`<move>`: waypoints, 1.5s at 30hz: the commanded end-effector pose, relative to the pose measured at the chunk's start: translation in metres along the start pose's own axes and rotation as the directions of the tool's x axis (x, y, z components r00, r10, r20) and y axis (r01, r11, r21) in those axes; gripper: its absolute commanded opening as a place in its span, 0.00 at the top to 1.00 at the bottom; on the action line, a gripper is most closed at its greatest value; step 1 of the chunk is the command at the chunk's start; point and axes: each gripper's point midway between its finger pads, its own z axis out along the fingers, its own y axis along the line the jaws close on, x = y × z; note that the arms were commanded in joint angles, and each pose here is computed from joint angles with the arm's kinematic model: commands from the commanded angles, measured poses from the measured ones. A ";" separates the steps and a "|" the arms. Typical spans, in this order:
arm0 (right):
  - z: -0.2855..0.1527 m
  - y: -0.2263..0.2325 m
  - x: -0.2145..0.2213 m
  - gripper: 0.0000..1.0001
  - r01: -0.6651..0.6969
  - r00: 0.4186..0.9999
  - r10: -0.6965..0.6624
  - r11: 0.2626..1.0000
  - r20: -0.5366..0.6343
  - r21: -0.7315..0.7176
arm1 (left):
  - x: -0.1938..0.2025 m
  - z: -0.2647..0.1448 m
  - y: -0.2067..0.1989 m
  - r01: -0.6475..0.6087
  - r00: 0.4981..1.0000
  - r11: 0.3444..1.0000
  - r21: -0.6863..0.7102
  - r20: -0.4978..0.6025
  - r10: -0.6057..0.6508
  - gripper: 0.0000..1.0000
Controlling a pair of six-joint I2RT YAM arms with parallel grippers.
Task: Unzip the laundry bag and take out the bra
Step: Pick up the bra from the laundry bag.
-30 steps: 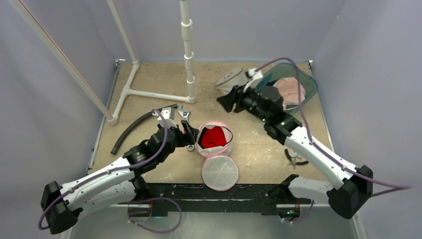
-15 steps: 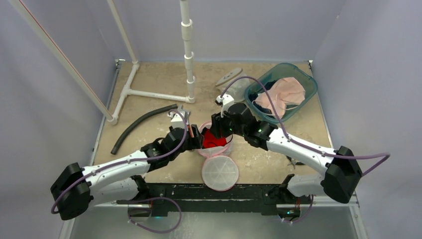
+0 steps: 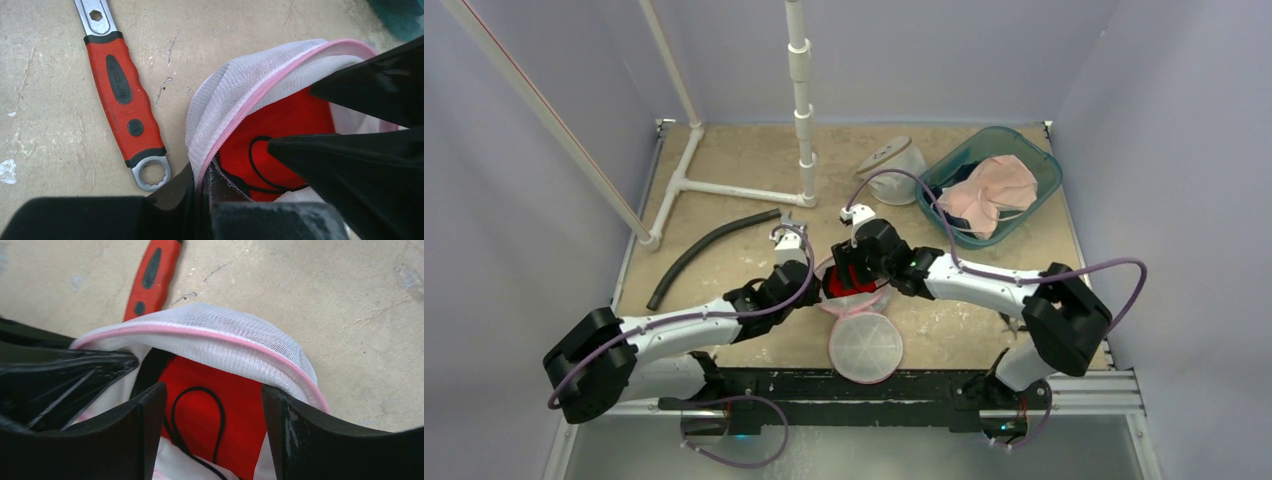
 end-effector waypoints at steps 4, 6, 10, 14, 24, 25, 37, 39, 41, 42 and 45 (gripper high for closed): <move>0.023 -0.005 -0.004 0.23 0.009 1.000 -0.010 0.998 0.023 0.068 | -0.019 -0.004 -0.021 0.037 0.997 0.994 0.101 0.070 -0.044 1.00; 0.030 -0.004 0.001 0.22 0.014 1.000 -0.015 0.997 0.007 0.072 | -0.018 -0.003 -0.022 0.038 0.997 0.994 0.103 0.062 -0.045 1.00; 0.037 0.001 0.008 0.22 0.049 0.999 -0.049 0.994 0.005 0.095 | -0.012 0.001 -0.022 0.030 0.998 0.994 0.101 0.046 -0.035 1.00; 0.051 0.001 0.023 0.24 0.078 0.996 -0.072 0.991 -0.055 0.112 | -0.010 0.002 -0.021 0.028 0.998 0.994 0.103 0.046 -0.033 1.00; 0.059 -0.018 0.060 0.68 0.117 0.983 -0.086 0.975 -0.163 0.190 | -0.007 0.002 -0.013 0.025 0.998 0.997 0.078 0.046 -0.029 1.00; 0.056 -0.018 0.058 0.74 0.113 0.984 -0.083 0.974 -0.156 0.194 | -0.007 0.002 -0.012 0.025 0.998 0.997 0.074 0.049 -0.029 1.00; -0.017 0.024 -0.015 1.00 0.033 0.999 -0.033 0.999 0.020 0.003 | -0.008 -0.004 0.000 0.036 0.997 0.999 0.032 0.062 -0.038 1.00; -0.029 0.029 -0.025 1.00 0.022 0.999 -0.021 0.999 0.044 -0.031 | -0.009 -0.005 0.000 0.042 0.997 0.998 0.036 0.065 -0.044 1.00; -0.040 0.031 -0.034 1.00 0.003 0.997 0.002 0.998 0.072 -0.059 | -0.011 -0.007 -0.001 0.046 0.996 0.998 0.039 0.069 -0.049 1.00; -0.046 0.030 -0.038 1.00 -0.005 0.996 0.011 0.997 0.087 -0.071 | -0.011 -0.007 0.000 0.046 0.996 0.998 0.039 0.069 -0.049 1.00; -0.063 0.031 -0.050 1.00 -0.023 0.992 0.037 0.994 0.122 -0.110 | -0.012 -0.008 -0.001 0.048 0.996 0.998 0.041 0.070 -0.051 1.00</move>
